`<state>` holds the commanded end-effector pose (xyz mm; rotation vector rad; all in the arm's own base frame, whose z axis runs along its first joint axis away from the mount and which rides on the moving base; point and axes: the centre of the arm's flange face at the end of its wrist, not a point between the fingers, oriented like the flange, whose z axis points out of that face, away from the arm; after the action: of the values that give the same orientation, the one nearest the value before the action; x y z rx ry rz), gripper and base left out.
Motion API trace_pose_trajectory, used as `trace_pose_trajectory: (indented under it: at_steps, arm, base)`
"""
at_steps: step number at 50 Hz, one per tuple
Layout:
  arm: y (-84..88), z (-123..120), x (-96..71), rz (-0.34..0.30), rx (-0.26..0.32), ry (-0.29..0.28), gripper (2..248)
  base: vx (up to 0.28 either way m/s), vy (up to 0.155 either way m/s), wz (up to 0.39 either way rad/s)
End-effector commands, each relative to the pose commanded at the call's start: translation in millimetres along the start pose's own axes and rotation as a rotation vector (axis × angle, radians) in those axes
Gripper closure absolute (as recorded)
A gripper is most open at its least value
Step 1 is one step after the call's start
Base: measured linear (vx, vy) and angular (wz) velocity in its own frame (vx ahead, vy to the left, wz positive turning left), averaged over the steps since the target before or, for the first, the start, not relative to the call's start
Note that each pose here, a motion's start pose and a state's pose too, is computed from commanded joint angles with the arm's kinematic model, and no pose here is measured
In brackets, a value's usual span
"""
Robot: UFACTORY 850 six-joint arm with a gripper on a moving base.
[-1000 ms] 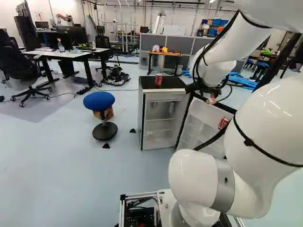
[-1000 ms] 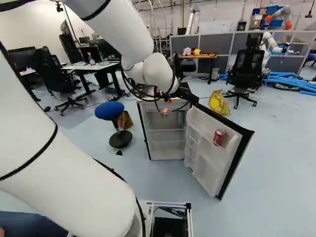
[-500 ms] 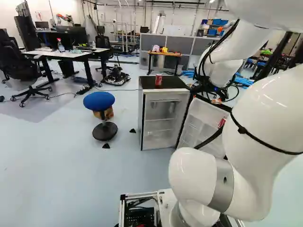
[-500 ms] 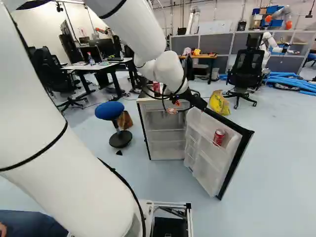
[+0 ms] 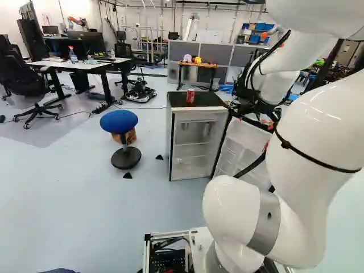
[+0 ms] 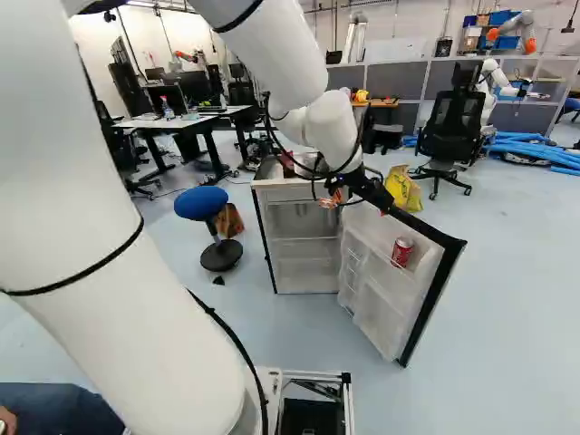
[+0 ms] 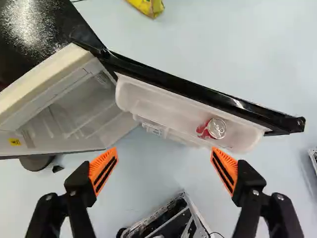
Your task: Grab a drink from the fridge
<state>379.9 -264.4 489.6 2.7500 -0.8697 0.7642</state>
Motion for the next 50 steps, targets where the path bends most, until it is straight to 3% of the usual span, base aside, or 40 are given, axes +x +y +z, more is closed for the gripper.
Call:
trace_pose_trajectory:
  at_steps: [50]
  arm:
    - [55.5, 44.3, 72.2, 0.087, -0.053, 0.012, 3]
  base:
    - [0.0, 0.0, 0.0]
